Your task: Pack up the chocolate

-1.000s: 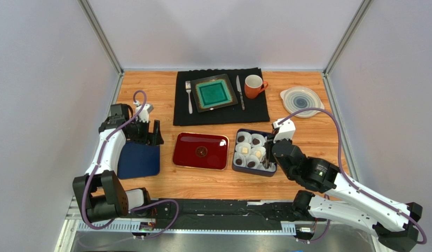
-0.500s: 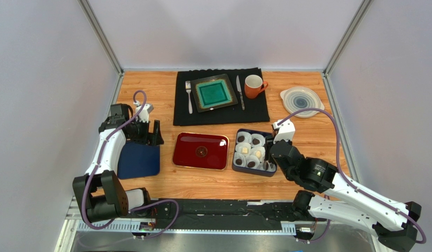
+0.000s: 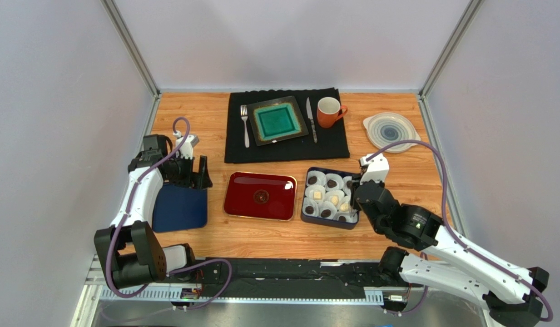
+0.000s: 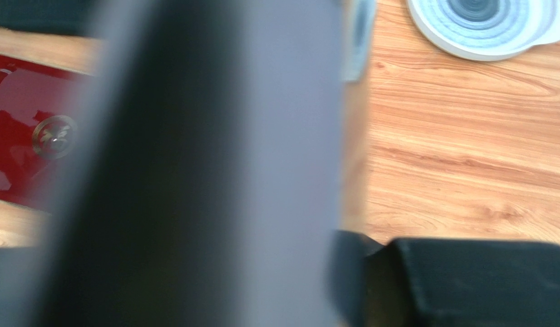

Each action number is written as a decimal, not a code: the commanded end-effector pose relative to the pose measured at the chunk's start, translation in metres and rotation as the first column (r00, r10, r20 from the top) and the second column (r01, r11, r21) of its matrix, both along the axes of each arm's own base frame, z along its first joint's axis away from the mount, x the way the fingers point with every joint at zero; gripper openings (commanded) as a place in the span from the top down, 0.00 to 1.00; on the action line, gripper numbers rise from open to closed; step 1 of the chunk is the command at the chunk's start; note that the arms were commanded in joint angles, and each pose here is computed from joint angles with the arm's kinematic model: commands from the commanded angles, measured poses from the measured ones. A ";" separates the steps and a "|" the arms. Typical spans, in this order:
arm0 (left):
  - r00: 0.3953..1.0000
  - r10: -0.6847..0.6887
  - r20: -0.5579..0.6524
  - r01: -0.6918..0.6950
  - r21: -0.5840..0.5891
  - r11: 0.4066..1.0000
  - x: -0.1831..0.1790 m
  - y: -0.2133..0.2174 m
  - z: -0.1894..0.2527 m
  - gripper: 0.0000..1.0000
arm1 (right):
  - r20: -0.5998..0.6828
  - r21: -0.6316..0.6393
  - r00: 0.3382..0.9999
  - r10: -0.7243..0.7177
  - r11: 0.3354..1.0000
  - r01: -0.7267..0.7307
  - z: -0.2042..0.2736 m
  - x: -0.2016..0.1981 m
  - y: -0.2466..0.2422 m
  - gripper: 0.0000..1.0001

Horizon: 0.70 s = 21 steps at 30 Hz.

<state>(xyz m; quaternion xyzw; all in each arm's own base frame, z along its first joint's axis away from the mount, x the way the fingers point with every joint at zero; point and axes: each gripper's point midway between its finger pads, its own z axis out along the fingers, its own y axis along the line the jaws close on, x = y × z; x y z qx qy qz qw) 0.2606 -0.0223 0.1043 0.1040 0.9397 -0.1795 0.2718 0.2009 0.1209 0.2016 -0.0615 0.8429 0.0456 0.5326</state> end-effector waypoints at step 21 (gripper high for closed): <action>0.998 -0.025 0.065 0.024 0.018 1.000 0.002 0.002 0.009 0.04 | -0.571 0.045 0.770 -0.284 0.926 0.374 -0.048 0.063 -0.076 0.94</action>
